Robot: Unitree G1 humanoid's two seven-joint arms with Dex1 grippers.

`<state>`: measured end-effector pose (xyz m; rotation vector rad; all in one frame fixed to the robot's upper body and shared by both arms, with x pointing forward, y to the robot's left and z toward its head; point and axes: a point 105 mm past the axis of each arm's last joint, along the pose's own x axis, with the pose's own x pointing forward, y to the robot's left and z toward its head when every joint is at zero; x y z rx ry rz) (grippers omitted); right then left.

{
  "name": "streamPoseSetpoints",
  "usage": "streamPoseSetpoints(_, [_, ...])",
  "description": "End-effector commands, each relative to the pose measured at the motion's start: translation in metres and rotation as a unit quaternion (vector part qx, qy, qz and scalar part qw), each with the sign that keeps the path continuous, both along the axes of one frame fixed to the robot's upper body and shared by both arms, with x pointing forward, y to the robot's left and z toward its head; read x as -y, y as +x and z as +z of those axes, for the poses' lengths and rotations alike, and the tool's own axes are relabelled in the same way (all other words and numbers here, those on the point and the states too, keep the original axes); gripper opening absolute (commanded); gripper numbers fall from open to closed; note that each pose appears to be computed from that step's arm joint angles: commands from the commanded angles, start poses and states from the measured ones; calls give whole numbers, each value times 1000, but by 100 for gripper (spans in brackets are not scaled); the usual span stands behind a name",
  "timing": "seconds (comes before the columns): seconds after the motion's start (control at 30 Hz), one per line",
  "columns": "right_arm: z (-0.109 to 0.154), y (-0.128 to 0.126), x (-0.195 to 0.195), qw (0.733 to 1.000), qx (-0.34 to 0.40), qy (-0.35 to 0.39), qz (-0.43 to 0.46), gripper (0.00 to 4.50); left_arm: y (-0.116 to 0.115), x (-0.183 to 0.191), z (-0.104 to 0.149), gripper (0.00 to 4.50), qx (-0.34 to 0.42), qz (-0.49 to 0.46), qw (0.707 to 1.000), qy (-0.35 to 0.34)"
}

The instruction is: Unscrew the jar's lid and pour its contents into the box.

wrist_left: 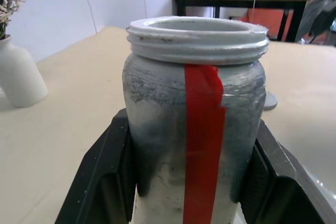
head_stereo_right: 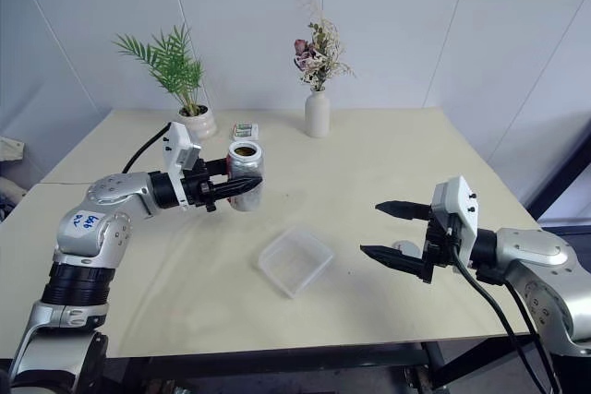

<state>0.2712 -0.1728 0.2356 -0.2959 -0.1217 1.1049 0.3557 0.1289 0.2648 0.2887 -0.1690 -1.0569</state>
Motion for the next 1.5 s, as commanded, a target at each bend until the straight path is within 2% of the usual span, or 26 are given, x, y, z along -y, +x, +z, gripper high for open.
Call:
streamPoseSetpoints(0.03, [8, -13, 6, 999, 42, -6, 15, 448, -6, -2, -1, 202, 34, -10, 999, 29])
streamPoseSetpoints(0.17, [1, -14, 11, 999, 25, -18, 15, 448, 1, -3, -4, 202, 69, 9, 996, 53])
streamPoseSetpoints(0.3, [-3, -12, 15, 1000, 16, -24, 7, 448, 5, 5, 0, 202, 149, 29, 983, 106])
streamPoseSetpoints(0.33, [-3, -11, 16, 1000, 17, -21, 3, 448, 5, 7, 1, 202, 169, 30, 978, 123])
streamPoseSetpoints(0.4, [-4, -10, 16, 1000, 14, -19, -1, 448, 4, 12, 3, 202, 257, 44, 945, 199])
streamPoseSetpoints(0.47, [-6, -8, 16, 1000, 13, -13, -7, 448, -4, 19, 7, 202, 354, 40, 896, 266])
streamPoseSetpoints(0.6, [-8, -4, 16, 1000, 12, -4, -16, 448, -12, 27, 3, 202, 464, 31, 820, 334])
streamPoseSetpoints(0.63, [-9, -2, 15, 1000, 12, 1, -18, 448, -10, 28, 0, 202, 507, 37, 776, 373])
streamPoseSetpoints(0.67, [-10, 0, 13, 1000, 11, 7, -18, 448, -11, 32, 0, 202, 572, 46, 711, 407])
streamPoseSetpoints(0.7, [-11, 2, 11, 1000, 12, 12, -19, 448, -11, 36, -2, 202, 610, 47, 672, 418])
streamPoseSetpoints(0.73, [-11, 3, 9, 1000, 12, 17, -18, 448, -10, 40, -5, 202, 651, 48, 620, 435])
streamPoseSetpoints(0.77, [-11, 5, 7, 1000, 13, 20, -17, 448, -11, 44, -6, 202, 683, 49, 585, 434])
streamPoseSetpoints(0.9, [-9, 12, 1, 999, 20, 35, -18, 448, -3, 51, -26, 202, 724, 43, 535, 434])
streamPoseSetpoints(0.93, [-8, 13, 0, 999, 21, 38, -18, 448, -7, 55, -26, 202, 760, 39, 487, 429])
streamPoseSetpoints(0.97, [-7, 15, -1, 999, 22, 44, -19, 448, -6, 57, -24, 202, 776, 38, 464, 425])
streamPoseSetpoints(1.0, [-7, 17, -2, 998, 23, 49, -21, 448, -7, 60, -21, 202, 801, 36, 428, 417])
streamPoseSetpoints(1.03, [-7, 19, -4, 998, 24, 53, -21, 448, -5, 62, -17, 202, 813, 39, 412, 411])
streamPoseSetpoints(1.1, [-7, 21, -5, 998, 22, 60, -21, 448, 1, 64, -20, 202, 815, 25, 398, 420])
streamPoseSetpoints(1.23, [-6, 26, -9, 997, 24, 75, -23, 448, -2, 71, -21, 202, 851, 4, 336, 403])
streamPoseSetpoints(1.33, [-7, 29, -11, 996, 23, 80, -21, 448, -4, 76, -20, 202, 859, -3, 331, 390])
streamPoseSetpoints(1.4, [-8, 30, -12, 996, 24, 82, -21, 448, -10, 81, -24, 202, 871, -25, 308, 382])
streamPoseSetpoints(1.5, [-7, 32, -12, 996, 25, 85, -20, 448, -9, 82, -27, 202, 862, -32, 324, 389])
